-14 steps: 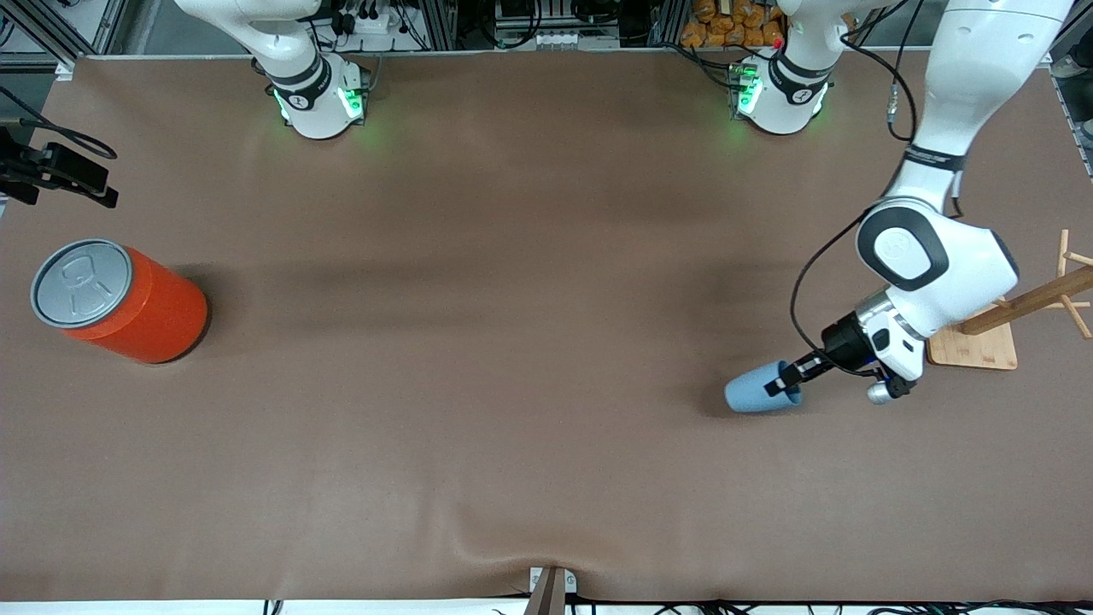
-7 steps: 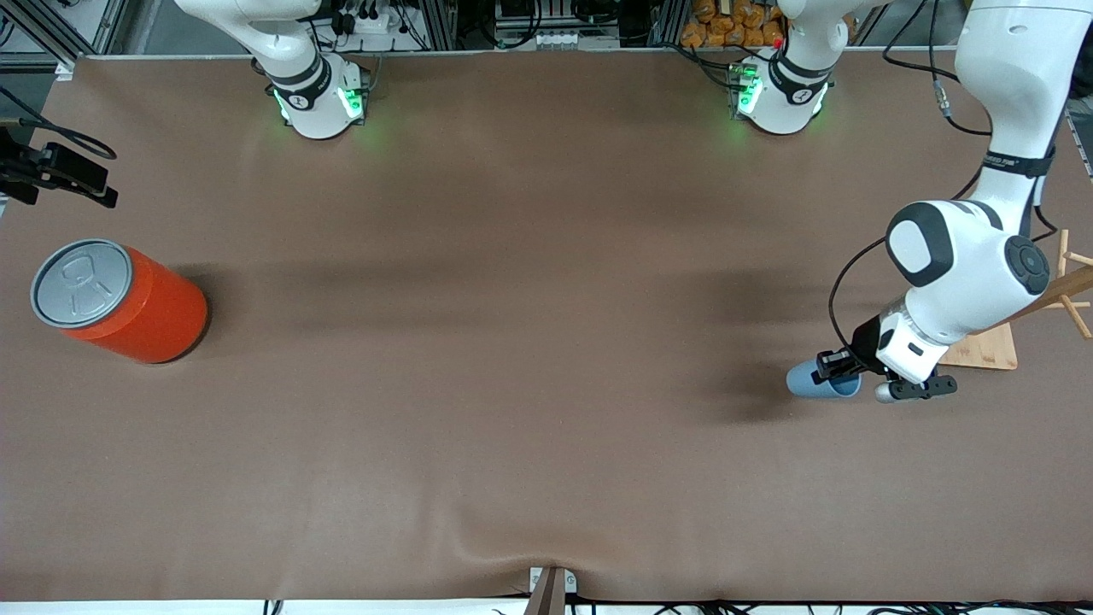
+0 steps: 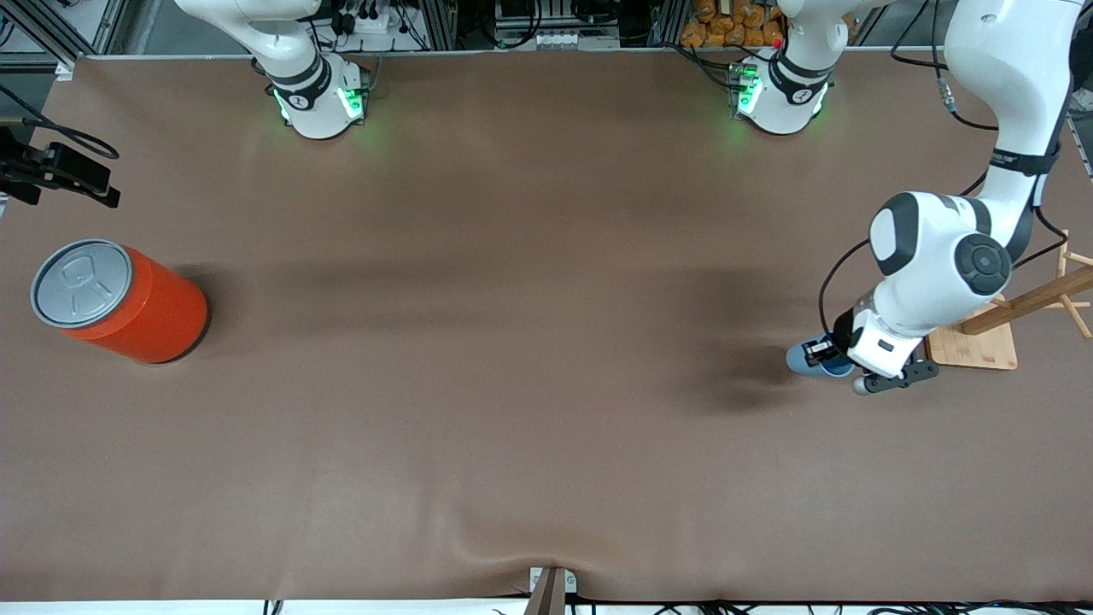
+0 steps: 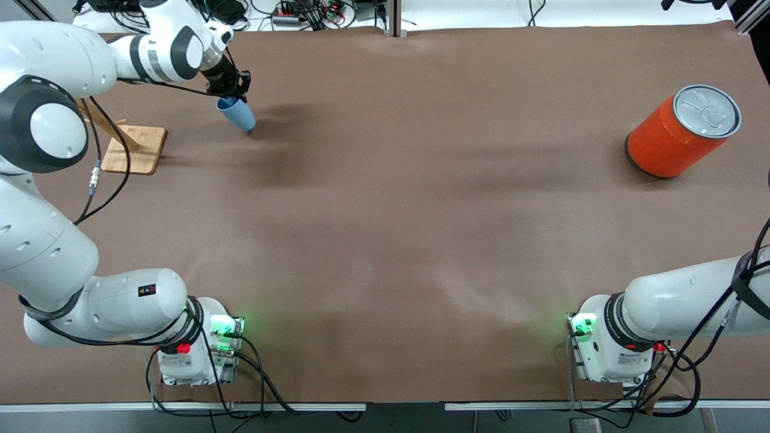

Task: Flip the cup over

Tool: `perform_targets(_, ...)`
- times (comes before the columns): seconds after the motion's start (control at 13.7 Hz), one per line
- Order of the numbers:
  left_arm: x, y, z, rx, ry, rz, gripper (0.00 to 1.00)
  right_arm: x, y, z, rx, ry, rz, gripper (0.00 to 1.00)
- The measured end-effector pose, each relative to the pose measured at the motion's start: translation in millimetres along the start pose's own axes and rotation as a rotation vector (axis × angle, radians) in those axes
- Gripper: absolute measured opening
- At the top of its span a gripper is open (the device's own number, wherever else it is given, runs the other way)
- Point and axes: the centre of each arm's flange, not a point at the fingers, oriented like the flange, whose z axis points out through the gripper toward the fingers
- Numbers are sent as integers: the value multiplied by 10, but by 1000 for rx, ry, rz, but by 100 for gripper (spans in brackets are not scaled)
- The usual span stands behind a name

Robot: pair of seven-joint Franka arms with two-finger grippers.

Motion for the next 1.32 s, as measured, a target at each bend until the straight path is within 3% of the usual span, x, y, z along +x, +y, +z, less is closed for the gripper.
perform_targets(0.29, -135, 142, 146, 78, 5, 12, 5, -1, -26, 0, 0, 0, -5, 100)
perform_targets(0.66, -116, 97, 169, 93, 9, 11, 9, -2, -50, 1, 0, -1, -9, 100)
perform_targets(0.73, -103, 88, 158, 92, 11, 9, 15, -2, -50, 1, 0, -1, -9, 100)
perform_targets(1.1, 67, 152, -238, 78, 77, 5, 67, -12, -77, 8, -1, -9, -15, 100)
perform_targets(1.32, 158, 223, -728, 118, 51, -2, 98, -13, -82, 8, -1, -10, -16, 100)
